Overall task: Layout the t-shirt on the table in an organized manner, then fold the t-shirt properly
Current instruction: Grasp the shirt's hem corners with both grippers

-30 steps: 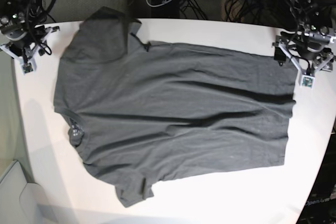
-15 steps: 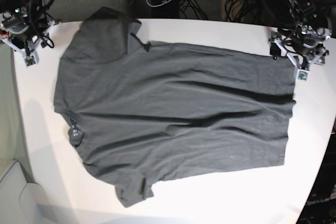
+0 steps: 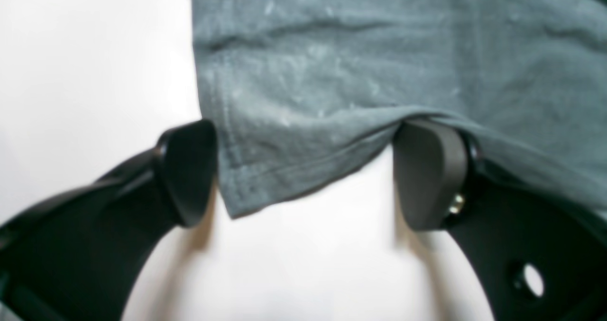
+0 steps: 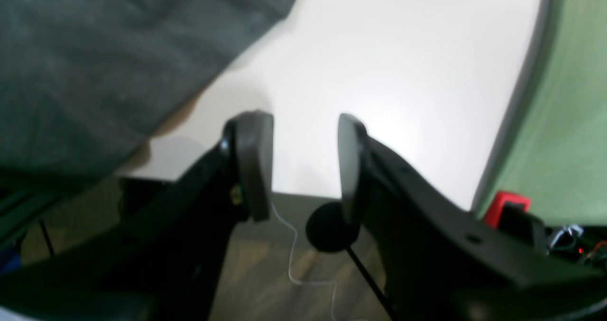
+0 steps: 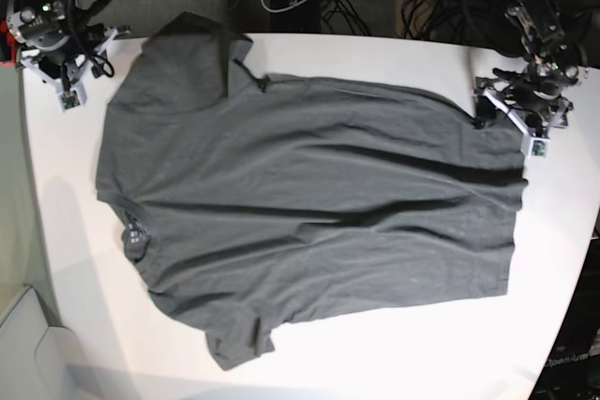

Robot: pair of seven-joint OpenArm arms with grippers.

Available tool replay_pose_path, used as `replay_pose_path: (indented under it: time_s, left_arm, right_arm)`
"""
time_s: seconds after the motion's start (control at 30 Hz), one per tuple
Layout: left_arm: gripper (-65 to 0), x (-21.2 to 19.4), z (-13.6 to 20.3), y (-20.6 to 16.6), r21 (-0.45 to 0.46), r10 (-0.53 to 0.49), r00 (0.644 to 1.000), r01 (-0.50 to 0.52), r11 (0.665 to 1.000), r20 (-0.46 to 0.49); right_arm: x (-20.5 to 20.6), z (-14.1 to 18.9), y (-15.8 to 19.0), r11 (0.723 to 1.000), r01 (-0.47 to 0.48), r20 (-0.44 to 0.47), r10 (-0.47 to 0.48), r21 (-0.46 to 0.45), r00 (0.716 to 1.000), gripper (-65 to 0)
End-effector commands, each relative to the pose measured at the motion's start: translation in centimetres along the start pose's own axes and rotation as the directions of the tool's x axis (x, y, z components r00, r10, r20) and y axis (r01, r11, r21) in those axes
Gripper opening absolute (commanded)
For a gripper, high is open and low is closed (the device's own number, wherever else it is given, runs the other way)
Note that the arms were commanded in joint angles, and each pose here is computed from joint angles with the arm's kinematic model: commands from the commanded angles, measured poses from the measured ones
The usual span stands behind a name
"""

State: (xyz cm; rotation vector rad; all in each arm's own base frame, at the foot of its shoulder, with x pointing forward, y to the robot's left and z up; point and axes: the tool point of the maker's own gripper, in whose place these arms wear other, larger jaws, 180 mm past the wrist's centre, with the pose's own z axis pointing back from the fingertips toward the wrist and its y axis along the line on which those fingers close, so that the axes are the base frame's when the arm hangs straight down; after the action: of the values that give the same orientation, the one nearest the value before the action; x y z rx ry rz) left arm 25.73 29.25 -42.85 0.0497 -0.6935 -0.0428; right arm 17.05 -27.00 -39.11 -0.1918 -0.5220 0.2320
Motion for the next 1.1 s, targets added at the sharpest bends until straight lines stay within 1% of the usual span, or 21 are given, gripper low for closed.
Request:
replay_pose_path:
  time_s: [0.0, 0.13, 0.17, 0.2, 0.27, 0.33, 0.43, 0.47, 0.5, 0.57, 0.6, 0.67, 0.77, 0.83, 0.97, 1.0, 1.07]
  left_arm:
    - [-8.2, -1.1, 0.0, 0.6, 0.027, -0.028, 0.997, 0.03, 0.999, -0.069]
    - [-8.8, -1.2, 0.0, 0.6, 0.028, -0.029, 0.997, 0.031, 0.999, -0.073]
    - [-10.8, -1.2, 0.0, 0.6, 0.028, -0.029, 0.997, 0.031, 0.999, -0.073]
    - [-14.3, -1.3, 0.1, 0.6, 0.027, -0.029, 0.997, 0.031, 0.999, -0.074]
    - [-26.1, -1.3, 0.1, 0.6, 0.027, -0.029, 0.997, 0.031, 0.999, -0.074]
    - [-42.4, -1.4, 0.1, 0.6, 0.027, -0.029, 0.997, 0.031, 0.999, -0.077]
    - [-62.6, -1.2, 0.2, 0.8, 0.035, -0.036, 0.996, 0.039, 0.999, -0.081]
    - [-65.0, -1.2, 0.2, 0.8, 0.036, -0.037, 0.996, 0.04, 0.999, -0.08]
    - [-65.0, -1.1, 0.3, 0.8, 0.04, -0.041, 0.996, 0.044, 0.998, -0.078]
    - [-62.5, -0.5, 0.7, 1.1, 0.051, -0.049, 0.997, 0.053, 0.997, -0.065]
    - [-62.6, -0.2, 0.8, 1.2, 0.057, -0.055, 0.997, 0.058, 0.997, -0.056]
    - [-64.9, 0.4, 1.2, 1.3, 0.068, -0.066, 0.997, 0.069, 0.995, -0.041]
    - [-64.5, 0.7, 2.1, 1.7, 0.09, -0.088, 0.995, 0.093, 0.992, -0.05]
    - [-64.5, 1.2, 2.7, 1.9, 0.106, -0.103, 0.993, 0.108, 0.988, -0.052]
    - [-64.5, 2.3, 3.5, 2.1, 0.129, -0.124, 0.992, 0.128, 0.983, -0.035]
    - [-64.5, 2.3, 3.6, 2.1, 0.13, -0.125, 0.992, 0.128, 0.983, -0.034]
    - [-64.5, 2.3, 3.5, 2.1, 0.129, -0.124, 0.992, 0.128, 0.983, -0.035]
  right_arm:
    - [0.9, 0.4, -0.7, 1.0, -0.005, 0.034, 0.006, -0.019, 0.999, -41.1]
    - [0.9, 0.4, -0.7, 1.0, -0.005, 0.034, 0.006, -0.019, 0.999, -41.1]
    - [0.9, 0.4, -0.7, 1.0, -0.005, 0.034, 0.006, -0.019, 0.999, -41.1]
    - [0.9, 0.4, -0.7, 1.0, -0.005, 0.034, 0.006, -0.019, 0.999, -41.1]
    - [0.9, 0.3, -0.6, 1.0, -0.004, 0.034, 0.005, -0.018, 0.999, -41.1]
    - [0.9, 0.3, -0.6, 1.0, -0.004, 0.034, 0.005, -0.018, 0.999, -41.2]
    - [0.8, 0.3, -0.5, 1.0, -0.002, 0.033, 0.002, -0.017, 0.999, -41.2]
    - [0.8, 0.3, -0.2, 1.0, 0.007, 0.033, -0.007, -0.01, 0.999, -41.2]
    - [0.8, 0.2, 0.2, 1.0, 0.016, 0.034, -0.015, -0.005, 0.999, -41.2]
    - [1.0, 0.5, 0.2, 1.0, 0.019, 0.042, -0.019, -0.013, 0.999, -41.2]
    - [1.0, 0.6, 0.5, 1.0, 0.02, 0.043, -0.019, -0.01, 0.999, -41.2]
    - [0.6, 1.0, 1.0, 1.0, 0.017, 0.025, -0.017, -0.005, 1.0, -41.2]
    - [1.1, 1.0, 2.1, 1.0, -0.009, 0.024, 0.009, 0.02, 1.0, -41.1]
    - [1.2, 1.0, 2.6, 0.999, -0.018, 0.02, 0.017, 0.031, 1.0, -38.7]
    - [1.3, 0.7, 3.9, 0.997, -0.045, 0.004, 0.045, 0.066, 0.999, -30.2]
    - [1.4, 0.7, 4.2, 0.996, -0.053, 0.006, 0.053, 0.075, 0.999, -29.0]
    - [1.7, 0.6, 4.9, 0.994, -0.066, 0.01, 0.065, 0.091, 0.998, -28.6]
